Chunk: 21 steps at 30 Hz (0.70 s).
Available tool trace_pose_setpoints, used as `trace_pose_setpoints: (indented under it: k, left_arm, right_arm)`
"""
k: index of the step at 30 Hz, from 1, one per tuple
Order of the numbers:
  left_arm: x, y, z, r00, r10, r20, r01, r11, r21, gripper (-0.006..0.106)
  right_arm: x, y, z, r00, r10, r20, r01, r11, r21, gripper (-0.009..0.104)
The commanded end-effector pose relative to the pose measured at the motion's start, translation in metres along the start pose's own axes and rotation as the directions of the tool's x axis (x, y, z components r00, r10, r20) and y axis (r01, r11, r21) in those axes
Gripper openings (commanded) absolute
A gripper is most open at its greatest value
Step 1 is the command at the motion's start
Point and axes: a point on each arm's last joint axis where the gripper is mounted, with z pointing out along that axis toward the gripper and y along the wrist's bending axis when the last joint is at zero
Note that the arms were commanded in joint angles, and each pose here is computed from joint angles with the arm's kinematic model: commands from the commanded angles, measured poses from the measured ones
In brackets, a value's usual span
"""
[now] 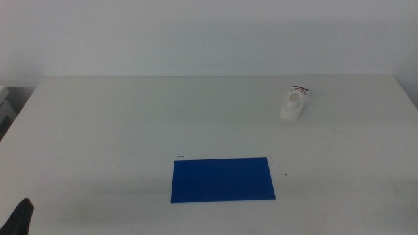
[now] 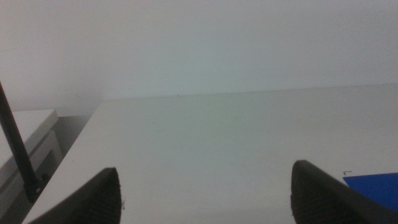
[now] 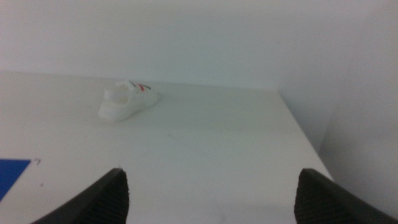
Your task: Use one arm to grab the shoe from the table and place it on the mat.
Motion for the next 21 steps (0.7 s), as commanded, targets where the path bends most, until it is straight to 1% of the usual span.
trace_pose_setpoints:
  k: [1, 10, 16, 21]
  left_arm:
    - [-0.006, 0.000, -0.001, 0.996, -0.014, 0.089, 0.014, 1.000, 0.000, 0.094]
    - [-0.006, 0.000, -0.001, 0.996, -0.014, 0.089, 0.014, 1.000, 0.000, 0.094]
    - [-0.006, 0.000, -0.001, 0.996, -0.014, 0.089, 0.014, 1.000, 0.000, 0.094]
    - [-0.006, 0.000, -0.001, 0.996, -0.014, 0.089, 0.014, 1.000, 0.000, 0.094]
  right_arm:
    - [-0.020, -0.001, -0.005, 0.994, -0.006, 0.106, 0.006, 1.000, 0.004, 0.090]
    - [-0.072, -0.003, -0.007, 1.000, 0.000, 0.015, 0.000, 1.000, 0.004, 0.090]
    - [-0.107, -0.004, 0.008, 0.990, 0.017, -0.142, -0.018, 1.000, -0.004, 0.090]
    - [-0.138, -0.004, 0.029, 0.959, 0.032, -0.280, -0.036, 0.999, -0.011, 0.090]
